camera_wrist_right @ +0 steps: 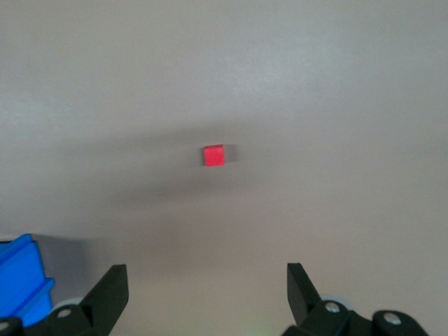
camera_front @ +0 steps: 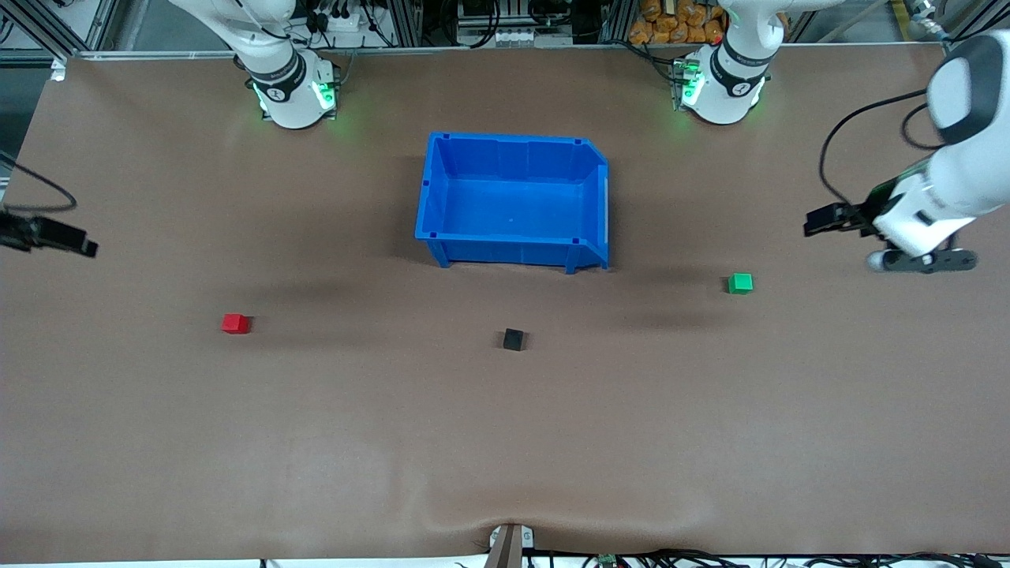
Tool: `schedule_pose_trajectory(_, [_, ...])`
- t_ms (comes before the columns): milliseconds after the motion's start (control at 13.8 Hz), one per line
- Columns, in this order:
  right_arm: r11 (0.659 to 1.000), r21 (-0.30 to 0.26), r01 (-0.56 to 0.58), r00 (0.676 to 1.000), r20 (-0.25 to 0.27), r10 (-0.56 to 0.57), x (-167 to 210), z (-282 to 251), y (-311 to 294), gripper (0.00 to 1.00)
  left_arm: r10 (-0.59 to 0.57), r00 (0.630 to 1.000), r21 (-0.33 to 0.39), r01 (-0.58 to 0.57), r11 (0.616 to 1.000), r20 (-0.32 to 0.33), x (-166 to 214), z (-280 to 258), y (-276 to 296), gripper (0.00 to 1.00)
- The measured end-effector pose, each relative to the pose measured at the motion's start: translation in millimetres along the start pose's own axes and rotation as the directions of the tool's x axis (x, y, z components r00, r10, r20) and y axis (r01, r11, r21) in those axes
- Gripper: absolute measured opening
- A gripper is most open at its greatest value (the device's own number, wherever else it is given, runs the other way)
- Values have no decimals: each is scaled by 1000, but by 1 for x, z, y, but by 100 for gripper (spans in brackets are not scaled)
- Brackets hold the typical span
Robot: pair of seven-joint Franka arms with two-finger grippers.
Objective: Attach green and red cubes to black cube
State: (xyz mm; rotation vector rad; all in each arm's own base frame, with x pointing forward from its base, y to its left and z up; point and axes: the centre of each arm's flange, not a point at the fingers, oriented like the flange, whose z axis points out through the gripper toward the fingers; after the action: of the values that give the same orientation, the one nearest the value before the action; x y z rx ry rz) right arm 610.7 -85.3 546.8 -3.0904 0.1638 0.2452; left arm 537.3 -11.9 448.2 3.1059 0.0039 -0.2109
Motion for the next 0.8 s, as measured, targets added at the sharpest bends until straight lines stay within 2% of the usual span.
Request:
schedule_pose_trajectory(73, [1000, 9, 1, 999, 40, -2, 17, 31, 0, 100, -12, 1000, 0, 12, 1000, -13, -1, 23, 0, 100])
schedule_pose_trajectory(363, [997, 79, -24, 990, 139, 13, 74, 153, 8, 100, -38, 998, 0, 38, 999, -59, -13, 92, -4, 100])
schedule_pose_trajectory(580, [994, 92, -66, 982, 181, 49, 97, 224, 15, 100, -49, 996, 0, 49, 999, -75, -17, 130, -5, 100])
schedule_pose_trajectory(798, [991, 100, -85, 976, 207, 62, 108, 285, 13, 100, -83, 992, -6, 83, 997, -97, -4, 171, -5, 100])
